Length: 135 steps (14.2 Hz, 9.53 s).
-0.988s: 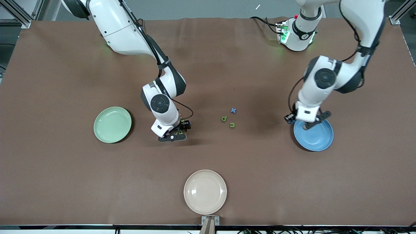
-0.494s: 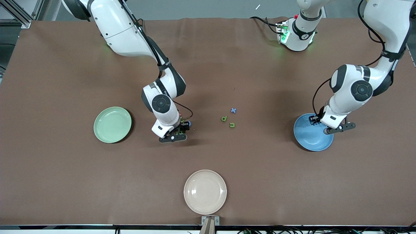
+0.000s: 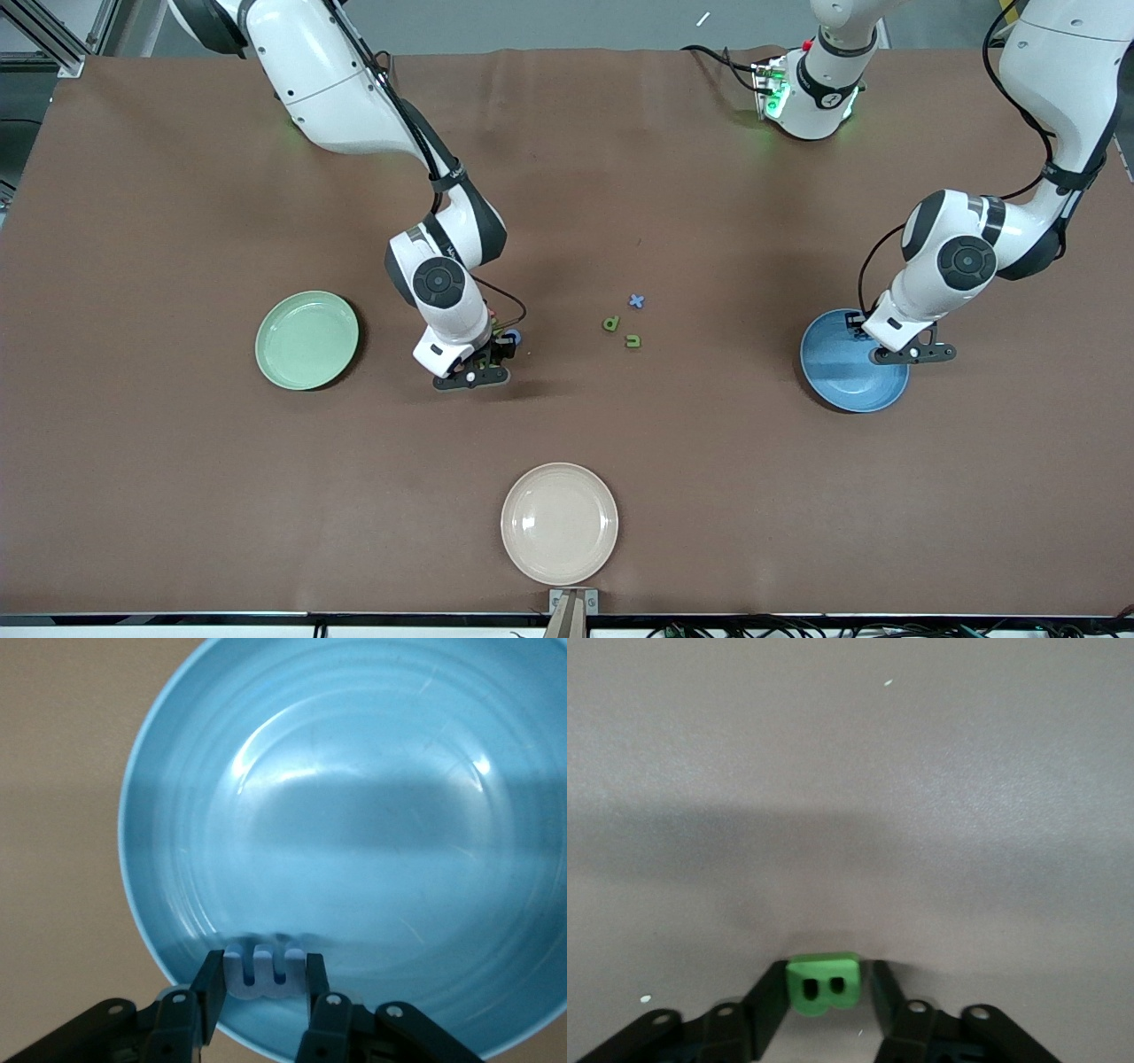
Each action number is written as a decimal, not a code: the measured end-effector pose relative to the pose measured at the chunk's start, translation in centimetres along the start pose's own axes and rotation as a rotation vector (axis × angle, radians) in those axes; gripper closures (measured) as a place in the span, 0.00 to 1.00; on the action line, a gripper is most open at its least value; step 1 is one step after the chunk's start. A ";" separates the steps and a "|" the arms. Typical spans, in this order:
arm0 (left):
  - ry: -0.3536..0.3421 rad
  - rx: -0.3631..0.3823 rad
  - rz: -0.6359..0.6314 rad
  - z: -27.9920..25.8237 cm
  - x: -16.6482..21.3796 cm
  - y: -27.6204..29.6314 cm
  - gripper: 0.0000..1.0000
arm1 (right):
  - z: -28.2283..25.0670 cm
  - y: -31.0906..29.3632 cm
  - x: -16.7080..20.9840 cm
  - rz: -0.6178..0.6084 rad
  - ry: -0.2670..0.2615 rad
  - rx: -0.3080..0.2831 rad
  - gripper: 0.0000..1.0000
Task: Sort upper and lower case letters into plates
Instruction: 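Grasp the green B with the right gripper while the left gripper releases, then drop the B on the green plate while the left gripper grasps the x, then release the x on the blue plate while the right gripper grasps the C, then carry the blue C to the green plate while the left gripper grasps u, then release the C on the green plate while the left gripper carries u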
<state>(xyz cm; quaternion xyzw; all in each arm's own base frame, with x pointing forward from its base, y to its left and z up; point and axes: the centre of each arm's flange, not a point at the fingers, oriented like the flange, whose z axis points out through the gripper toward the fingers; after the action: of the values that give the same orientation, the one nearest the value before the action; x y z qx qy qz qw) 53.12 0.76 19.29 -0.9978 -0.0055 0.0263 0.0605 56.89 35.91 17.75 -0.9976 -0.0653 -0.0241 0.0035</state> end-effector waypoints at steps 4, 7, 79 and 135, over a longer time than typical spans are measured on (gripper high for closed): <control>0.000 -0.001 0.002 0.0 0.0 0.1 0.55 | -0.3 1.7 0.8 0.014 0.005 -0.013 0.65; 0.019 -0.005 0.012 -0.7 0.6 0.7 0.39 | -1.6 6.4 2.7 0.003 -0.053 -0.038 0.65; 0.106 -0.046 0.044 -4.3 5.8 0.3 0.73 | -0.7 -7.4 -3.8 0.824 -0.034 0.044 0.05; 0.050 -0.120 -0.139 -3.3 -1.6 42.3 0.57 | -3.9 38.5 -6.4 0.221 -0.155 0.024 0.66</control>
<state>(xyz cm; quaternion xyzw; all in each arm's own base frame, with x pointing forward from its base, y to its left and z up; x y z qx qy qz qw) 52.05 -41.63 17.56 -0.9972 -0.0746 -0.0030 0.0026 55.42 -3.13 21.21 -0.9974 0.0447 0.0543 0.0132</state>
